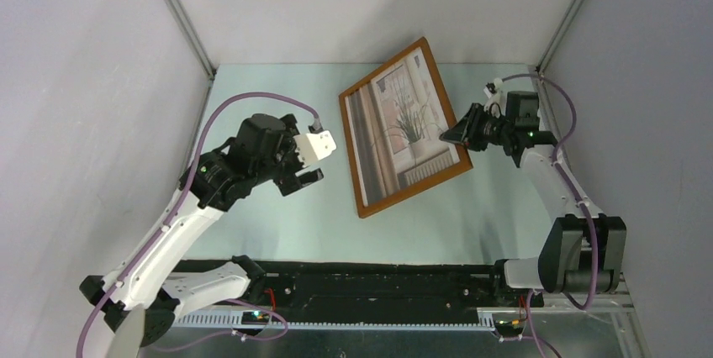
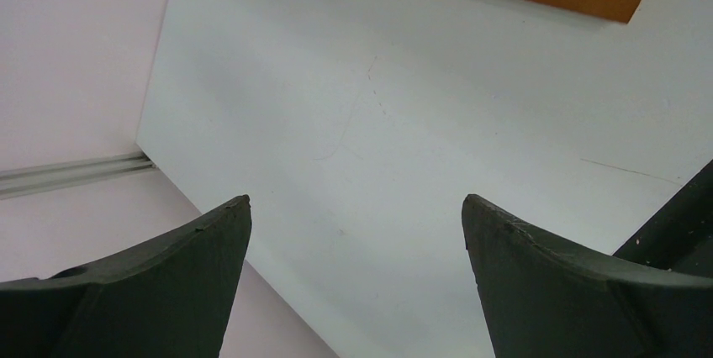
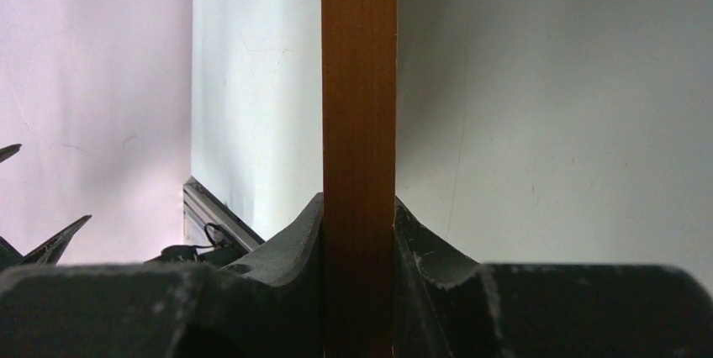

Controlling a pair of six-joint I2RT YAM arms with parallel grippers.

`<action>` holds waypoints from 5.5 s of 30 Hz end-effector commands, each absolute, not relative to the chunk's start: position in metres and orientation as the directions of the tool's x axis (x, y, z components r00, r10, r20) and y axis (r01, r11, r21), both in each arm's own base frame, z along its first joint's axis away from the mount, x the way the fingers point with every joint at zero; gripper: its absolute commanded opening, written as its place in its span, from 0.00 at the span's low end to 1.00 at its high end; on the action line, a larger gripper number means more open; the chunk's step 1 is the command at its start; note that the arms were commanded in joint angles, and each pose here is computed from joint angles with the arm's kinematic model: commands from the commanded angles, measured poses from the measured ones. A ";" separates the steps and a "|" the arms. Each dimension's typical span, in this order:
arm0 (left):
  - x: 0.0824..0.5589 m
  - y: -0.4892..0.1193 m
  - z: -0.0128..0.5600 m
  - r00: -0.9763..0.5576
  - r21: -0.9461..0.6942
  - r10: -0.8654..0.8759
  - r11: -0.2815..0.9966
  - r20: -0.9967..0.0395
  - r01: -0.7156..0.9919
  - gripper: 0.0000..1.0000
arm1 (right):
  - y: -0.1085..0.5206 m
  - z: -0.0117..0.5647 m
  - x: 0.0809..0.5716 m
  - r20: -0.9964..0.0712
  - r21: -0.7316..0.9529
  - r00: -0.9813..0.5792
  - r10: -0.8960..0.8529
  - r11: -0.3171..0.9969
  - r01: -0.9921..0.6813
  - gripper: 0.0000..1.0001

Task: Put the photo into the frame
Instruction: Turn over the photo frame at the center of the board, then adjust the photo frame at the center of the board.

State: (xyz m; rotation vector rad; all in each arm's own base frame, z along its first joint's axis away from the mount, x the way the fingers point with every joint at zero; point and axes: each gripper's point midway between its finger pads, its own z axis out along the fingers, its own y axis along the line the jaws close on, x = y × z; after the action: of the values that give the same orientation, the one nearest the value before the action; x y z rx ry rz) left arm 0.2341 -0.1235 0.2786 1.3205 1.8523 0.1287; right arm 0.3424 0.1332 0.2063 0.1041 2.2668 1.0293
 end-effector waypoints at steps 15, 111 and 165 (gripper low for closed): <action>0.256 -0.137 0.252 -0.166 0.443 0.761 0.524 -0.627 0.728 1.00 | 0.141 0.171 0.331 -0.634 0.692 -0.680 0.368 0.663 -0.286 0.15; 0.403 -0.162 0.065 -0.867 -0.329 0.096 0.900 -0.490 0.286 1.00 | 0.098 0.065 0.343 -0.514 0.604 -0.786 0.344 0.796 -0.047 0.82; 0.381 -0.187 0.030 -0.931 -0.523 0.045 0.817 -0.362 0.243 1.00 | 0.185 0.058 0.314 -0.326 0.687 -0.940 -0.096 0.659 -0.305 0.78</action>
State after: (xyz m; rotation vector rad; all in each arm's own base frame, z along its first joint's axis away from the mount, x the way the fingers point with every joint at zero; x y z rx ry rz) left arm 0.3886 -0.1844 0.0390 0.1715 2.6421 -0.8449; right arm 0.3271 0.1556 0.0395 -0.1959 2.6607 1.0050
